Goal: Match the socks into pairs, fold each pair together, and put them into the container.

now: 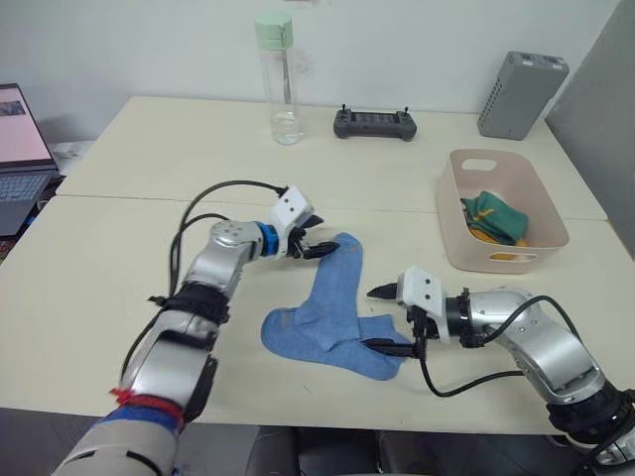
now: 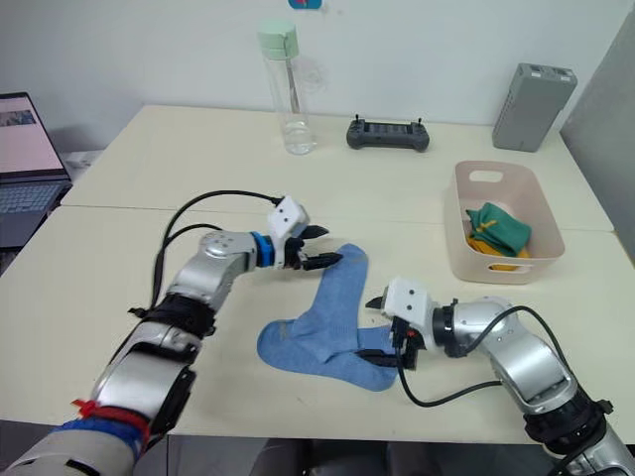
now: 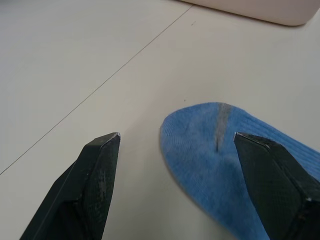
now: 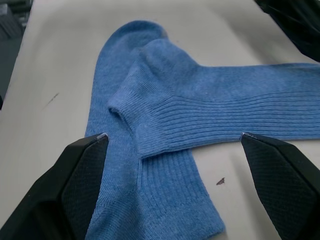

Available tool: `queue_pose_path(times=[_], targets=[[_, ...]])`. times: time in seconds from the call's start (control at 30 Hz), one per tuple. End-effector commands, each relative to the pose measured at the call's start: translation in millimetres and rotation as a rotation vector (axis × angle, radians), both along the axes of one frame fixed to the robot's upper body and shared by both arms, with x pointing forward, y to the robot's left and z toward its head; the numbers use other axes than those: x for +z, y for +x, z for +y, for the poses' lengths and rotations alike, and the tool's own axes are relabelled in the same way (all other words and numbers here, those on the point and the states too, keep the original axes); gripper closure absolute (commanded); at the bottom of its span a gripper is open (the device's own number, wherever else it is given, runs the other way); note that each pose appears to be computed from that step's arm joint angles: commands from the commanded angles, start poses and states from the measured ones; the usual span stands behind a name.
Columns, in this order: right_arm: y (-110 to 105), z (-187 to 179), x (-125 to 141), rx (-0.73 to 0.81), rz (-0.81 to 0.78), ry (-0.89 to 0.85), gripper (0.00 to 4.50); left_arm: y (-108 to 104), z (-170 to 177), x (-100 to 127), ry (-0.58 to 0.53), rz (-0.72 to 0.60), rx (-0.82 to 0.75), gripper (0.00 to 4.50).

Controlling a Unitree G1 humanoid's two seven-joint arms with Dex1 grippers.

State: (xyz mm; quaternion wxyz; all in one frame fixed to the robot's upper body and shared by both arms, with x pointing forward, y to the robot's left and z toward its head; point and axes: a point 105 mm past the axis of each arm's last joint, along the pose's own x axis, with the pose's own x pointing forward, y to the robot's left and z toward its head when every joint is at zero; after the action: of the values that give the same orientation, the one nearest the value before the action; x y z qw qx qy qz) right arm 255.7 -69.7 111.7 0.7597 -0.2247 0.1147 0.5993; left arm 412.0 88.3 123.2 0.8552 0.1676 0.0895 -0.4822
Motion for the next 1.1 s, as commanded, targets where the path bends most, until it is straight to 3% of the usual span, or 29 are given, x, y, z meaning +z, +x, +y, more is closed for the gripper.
queue_pose_path(times=[0.03,0.1,0.27,0.5,0.7,0.9,1.1], targets=[[3,11,0,0.043,-0.108,-0.050,0.00,8,-8,1,0.046,-0.039,-0.016,0.74],[6,18,-6,0.062,-0.150,-0.086,0.00,10,-12,-4,0.068,-0.029,-0.016,0.74],[10,27,-12,0.086,-0.201,-0.113,0.00,12,-17,-10,0.099,-0.017,-0.022,2.17],[13,30,-9,0.100,-0.233,-0.108,2.34,11,-20,-10,0.098,-0.013,-0.034,4.43],[16,28,3,0.096,-0.239,-0.087,4.47,10,-12,-14,0.104,0.005,-0.025,4.50],[30,8,12,0.070,-0.285,-0.132,4.47,13,2,-4,0.027,0.016,0.035,4.50],[73,-11,22,0.030,-0.394,-0.204,4.47,8,17,0,-0.078,-0.006,0.157,4.50]])
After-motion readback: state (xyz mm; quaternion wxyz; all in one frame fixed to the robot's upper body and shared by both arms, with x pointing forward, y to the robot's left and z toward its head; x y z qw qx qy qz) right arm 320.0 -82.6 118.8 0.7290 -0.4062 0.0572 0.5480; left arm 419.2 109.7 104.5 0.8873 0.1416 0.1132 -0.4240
